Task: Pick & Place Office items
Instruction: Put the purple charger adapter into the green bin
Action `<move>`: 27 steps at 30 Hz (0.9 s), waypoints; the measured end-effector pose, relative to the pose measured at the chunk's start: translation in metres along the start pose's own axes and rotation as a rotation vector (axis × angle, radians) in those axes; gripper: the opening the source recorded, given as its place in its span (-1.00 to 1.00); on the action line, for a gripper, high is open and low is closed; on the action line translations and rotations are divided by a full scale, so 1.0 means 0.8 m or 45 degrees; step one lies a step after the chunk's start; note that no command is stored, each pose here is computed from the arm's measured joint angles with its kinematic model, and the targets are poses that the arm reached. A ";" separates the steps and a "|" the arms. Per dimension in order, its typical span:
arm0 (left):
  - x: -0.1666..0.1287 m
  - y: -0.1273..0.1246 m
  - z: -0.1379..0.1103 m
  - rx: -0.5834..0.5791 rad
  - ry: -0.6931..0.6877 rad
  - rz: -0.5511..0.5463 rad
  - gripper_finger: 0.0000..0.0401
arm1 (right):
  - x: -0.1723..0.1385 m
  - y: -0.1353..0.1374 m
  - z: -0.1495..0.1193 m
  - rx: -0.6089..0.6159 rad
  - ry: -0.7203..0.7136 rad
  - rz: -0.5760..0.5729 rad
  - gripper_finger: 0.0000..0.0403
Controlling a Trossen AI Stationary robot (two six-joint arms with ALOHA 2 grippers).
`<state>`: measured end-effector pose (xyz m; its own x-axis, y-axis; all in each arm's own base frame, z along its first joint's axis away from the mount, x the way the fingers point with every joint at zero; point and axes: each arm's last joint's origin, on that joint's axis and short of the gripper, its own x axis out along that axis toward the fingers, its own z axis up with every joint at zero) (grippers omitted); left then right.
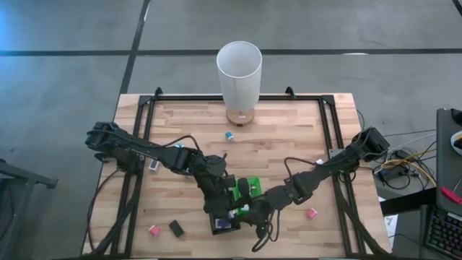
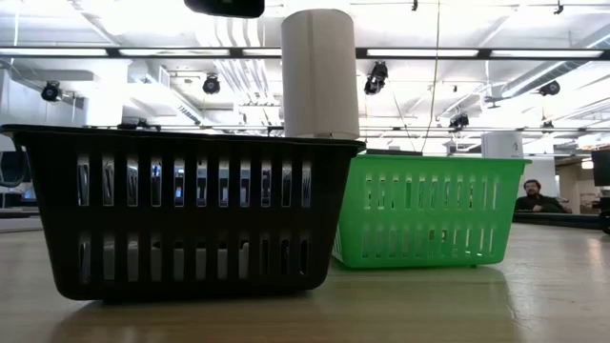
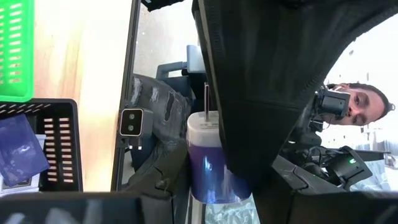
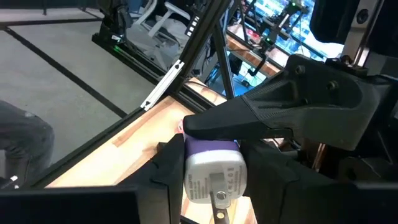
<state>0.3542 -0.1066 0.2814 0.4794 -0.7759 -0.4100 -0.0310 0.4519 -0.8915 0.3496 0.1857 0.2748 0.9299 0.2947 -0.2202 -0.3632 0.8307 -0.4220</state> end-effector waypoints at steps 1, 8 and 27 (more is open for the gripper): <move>0.000 0.000 0.000 -0.003 -0.001 0.000 -0.34 | 0.000 0.000 0.000 0.000 0.000 -0.001 -0.42; -0.002 0.001 0.003 -0.014 -0.024 0.002 -0.32 | 0.000 0.000 -0.002 0.000 0.020 -0.035 -0.42; -0.032 0.024 0.019 -0.143 0.060 0.000 0.43 | -0.001 0.003 -0.020 0.039 0.224 -0.127 -0.42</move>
<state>0.3545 -0.0715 0.2779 0.4377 -0.7971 -0.4160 -0.1300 0.4017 -0.9065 0.3466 0.1799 0.2599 0.9357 0.1251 -0.3300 -0.2651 0.8663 -0.4234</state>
